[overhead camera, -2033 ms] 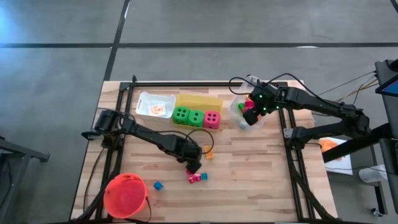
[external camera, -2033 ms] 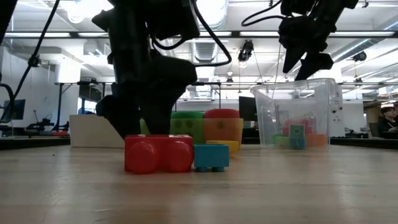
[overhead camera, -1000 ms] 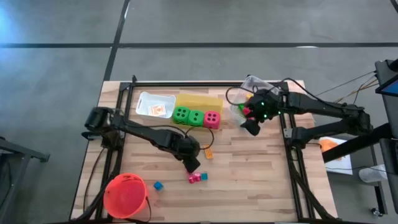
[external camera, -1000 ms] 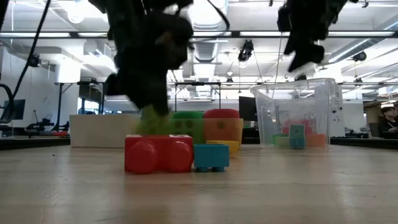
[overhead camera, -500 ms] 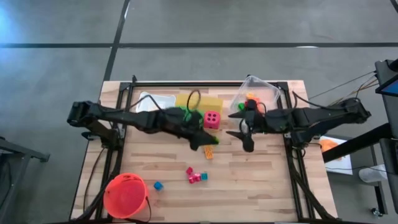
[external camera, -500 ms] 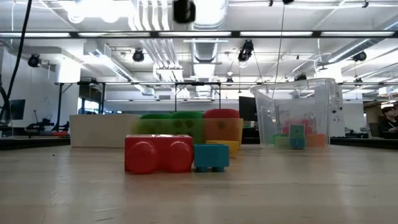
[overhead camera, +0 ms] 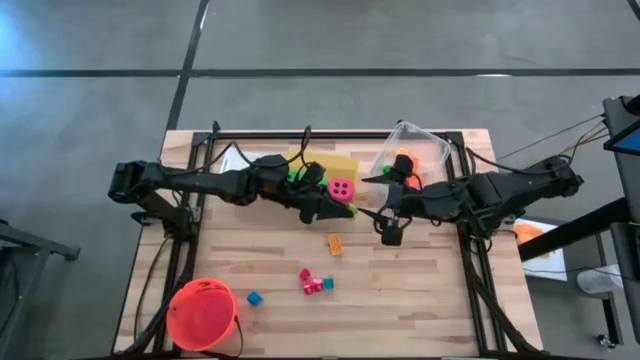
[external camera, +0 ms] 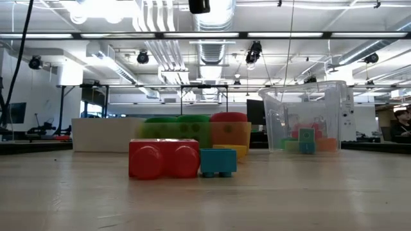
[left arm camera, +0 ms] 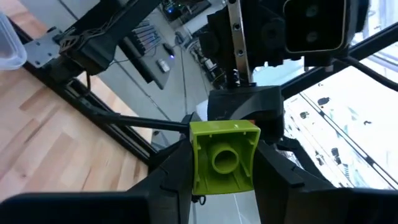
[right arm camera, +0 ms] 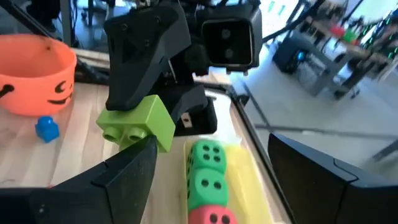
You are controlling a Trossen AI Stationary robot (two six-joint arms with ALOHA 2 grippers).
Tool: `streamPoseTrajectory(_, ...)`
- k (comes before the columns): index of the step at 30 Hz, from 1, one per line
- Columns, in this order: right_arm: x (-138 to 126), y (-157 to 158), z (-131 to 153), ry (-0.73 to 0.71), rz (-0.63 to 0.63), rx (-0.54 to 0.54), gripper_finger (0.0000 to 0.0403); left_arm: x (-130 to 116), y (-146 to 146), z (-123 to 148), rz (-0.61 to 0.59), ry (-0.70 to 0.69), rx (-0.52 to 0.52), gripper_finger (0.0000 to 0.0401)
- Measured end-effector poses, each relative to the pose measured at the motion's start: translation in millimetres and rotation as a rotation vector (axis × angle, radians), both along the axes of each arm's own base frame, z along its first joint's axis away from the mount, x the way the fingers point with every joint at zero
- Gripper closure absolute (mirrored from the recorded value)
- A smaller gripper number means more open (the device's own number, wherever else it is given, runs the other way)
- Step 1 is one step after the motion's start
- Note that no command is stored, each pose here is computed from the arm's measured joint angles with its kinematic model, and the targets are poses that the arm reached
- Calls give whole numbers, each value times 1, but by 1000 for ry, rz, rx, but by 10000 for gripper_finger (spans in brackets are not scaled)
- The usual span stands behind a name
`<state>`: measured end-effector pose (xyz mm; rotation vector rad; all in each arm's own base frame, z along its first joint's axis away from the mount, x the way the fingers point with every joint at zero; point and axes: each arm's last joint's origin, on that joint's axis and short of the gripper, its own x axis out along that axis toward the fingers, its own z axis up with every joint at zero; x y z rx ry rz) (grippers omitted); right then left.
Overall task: Pick & Place Toys
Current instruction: Put the green game piece into the transparent bin
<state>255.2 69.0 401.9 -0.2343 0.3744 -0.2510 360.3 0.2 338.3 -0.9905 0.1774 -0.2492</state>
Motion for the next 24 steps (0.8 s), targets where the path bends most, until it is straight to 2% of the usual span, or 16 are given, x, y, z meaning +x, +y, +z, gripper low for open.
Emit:
streamPoseTrajectory(8, -7, 0, 7, 85, 24, 73, 99, -3, 6, 6, -11, -24, 12, 288)
streamPoseTrajectory(11, -9, -1, 12, 83, 18, 82, 99, -4, 5, 8, -45, -29, 13, 288)
streamPoseTrajectory(14, -8, -1, 16, 52, 22, 85, 99, -6, 8, 11, -28, -42, 14, 288)
streamPoseTrajectory(19, 3, 3, 20, -26, 45, 48, 99, -7, 13, 15, 52, -72, -4, 288)
streamPoseTrajectory(24, 22, 8, 17, -57, 38, -20, 99, -7, 14, 18, 60, -100, -12, 288)
